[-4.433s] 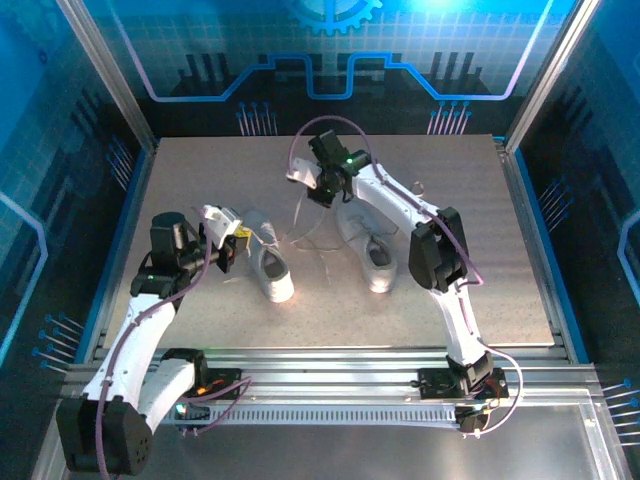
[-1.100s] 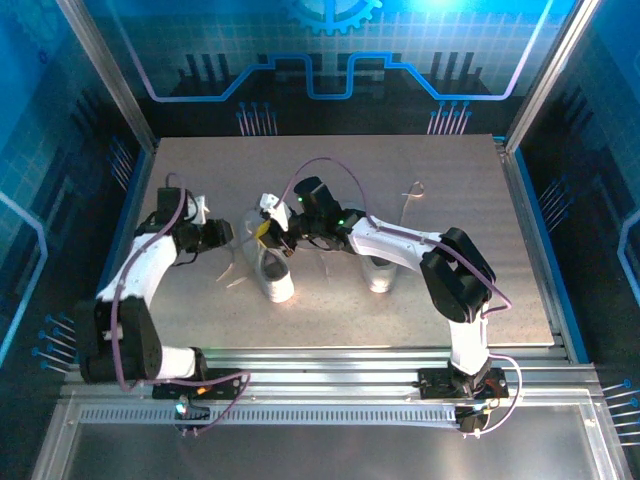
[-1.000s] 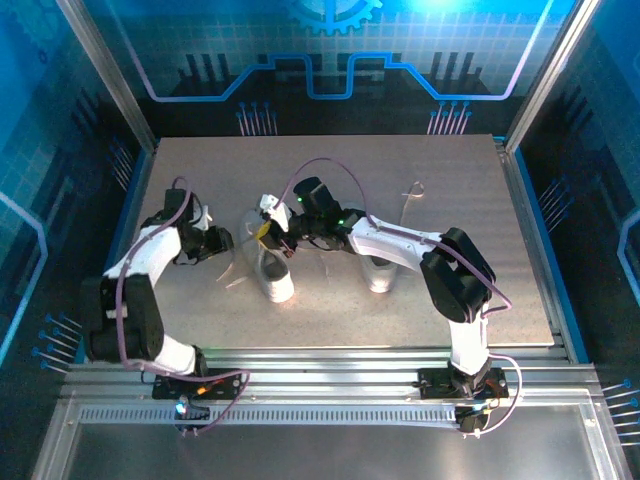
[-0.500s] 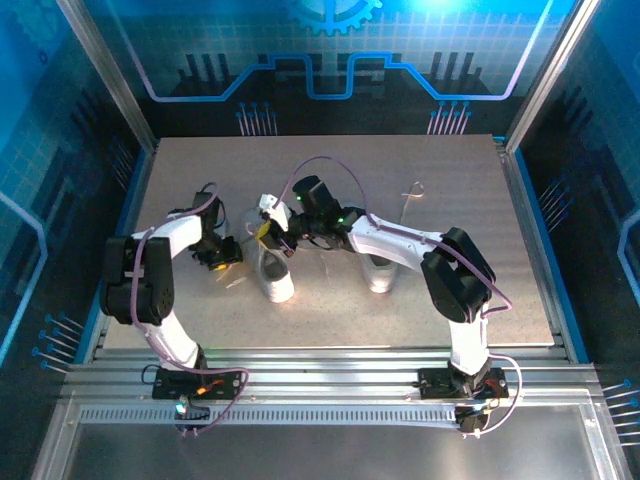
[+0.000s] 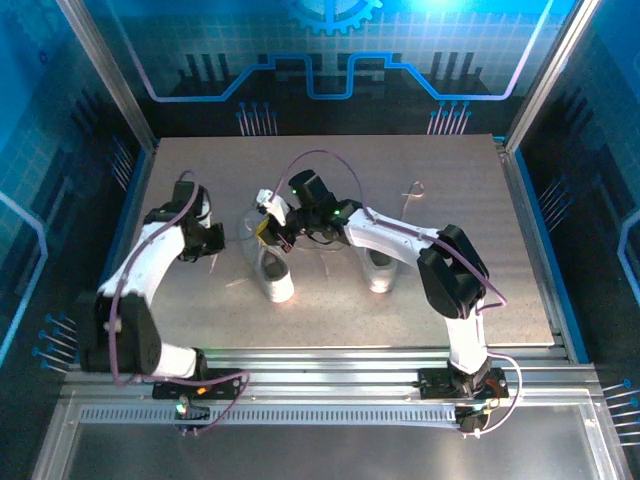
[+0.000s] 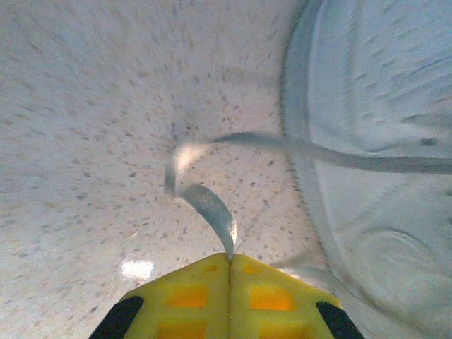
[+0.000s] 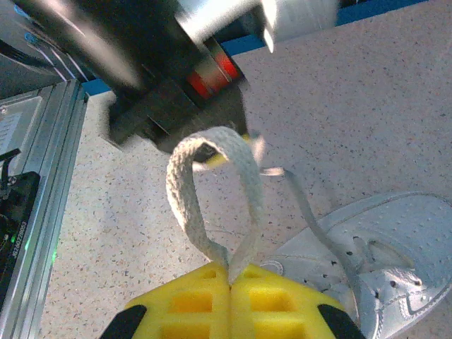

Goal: Tie the shoes

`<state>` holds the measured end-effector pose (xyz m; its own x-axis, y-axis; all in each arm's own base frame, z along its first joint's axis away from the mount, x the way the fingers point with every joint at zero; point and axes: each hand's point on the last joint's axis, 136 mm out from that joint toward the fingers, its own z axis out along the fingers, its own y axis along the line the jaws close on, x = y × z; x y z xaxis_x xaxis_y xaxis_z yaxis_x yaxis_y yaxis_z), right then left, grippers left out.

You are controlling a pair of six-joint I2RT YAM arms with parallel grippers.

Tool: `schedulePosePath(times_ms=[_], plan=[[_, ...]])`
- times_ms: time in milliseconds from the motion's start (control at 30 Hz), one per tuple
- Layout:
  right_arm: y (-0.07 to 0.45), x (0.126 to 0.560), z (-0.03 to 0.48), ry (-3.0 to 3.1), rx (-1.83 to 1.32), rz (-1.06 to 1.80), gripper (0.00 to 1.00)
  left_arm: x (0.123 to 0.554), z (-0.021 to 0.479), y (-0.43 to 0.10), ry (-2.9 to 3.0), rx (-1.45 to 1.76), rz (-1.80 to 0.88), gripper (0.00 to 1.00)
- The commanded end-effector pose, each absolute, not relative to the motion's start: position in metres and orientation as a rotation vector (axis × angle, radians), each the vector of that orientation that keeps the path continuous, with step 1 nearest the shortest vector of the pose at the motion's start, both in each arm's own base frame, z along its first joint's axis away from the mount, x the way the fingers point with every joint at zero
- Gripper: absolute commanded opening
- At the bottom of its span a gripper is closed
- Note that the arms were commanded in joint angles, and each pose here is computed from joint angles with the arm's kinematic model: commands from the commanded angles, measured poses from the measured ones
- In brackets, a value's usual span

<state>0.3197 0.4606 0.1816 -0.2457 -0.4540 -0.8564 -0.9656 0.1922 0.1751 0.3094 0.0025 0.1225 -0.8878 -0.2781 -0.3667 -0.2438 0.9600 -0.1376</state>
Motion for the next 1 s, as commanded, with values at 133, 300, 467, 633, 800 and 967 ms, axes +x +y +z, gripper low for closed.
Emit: schedulePosePath(times_ms=[133, 300, 467, 633, 800, 967], plan=[[0.461, 0.332, 0.187, 1.861, -1.305, 0.975, 0.0, 0.252, 0.192, -0.037, 2.6, -0.297, -0.183, 0.0], [0.46, 0.338, 0.19, 1.867, -1.311, 0.963, 0.0, 0.225, 0.214, -0.106, 2.475, -0.157, -0.328, 0.0], [0.455, 0.341, 0.186, 1.878, -1.338, 0.979, 0.0, 0.225, 0.235, -0.197, 2.321, 0.123, -0.442, 0.0], [0.45, 0.338, 0.185, 1.864, -1.362, 1.011, 0.0, 0.238, 0.217, -0.264, 2.295, 0.299, -0.497, 0.0], [0.449, 0.333, 0.185, 1.836, -1.385, 1.037, 0.0, 0.245, 0.21, -0.288, 2.222, 0.401, -0.546, 0.0], [0.448, 0.331, 0.186, 1.799, -1.395, 1.045, 0.0, 0.244, 0.222, -0.282, 2.177, 0.475, -0.524, 0.36]])
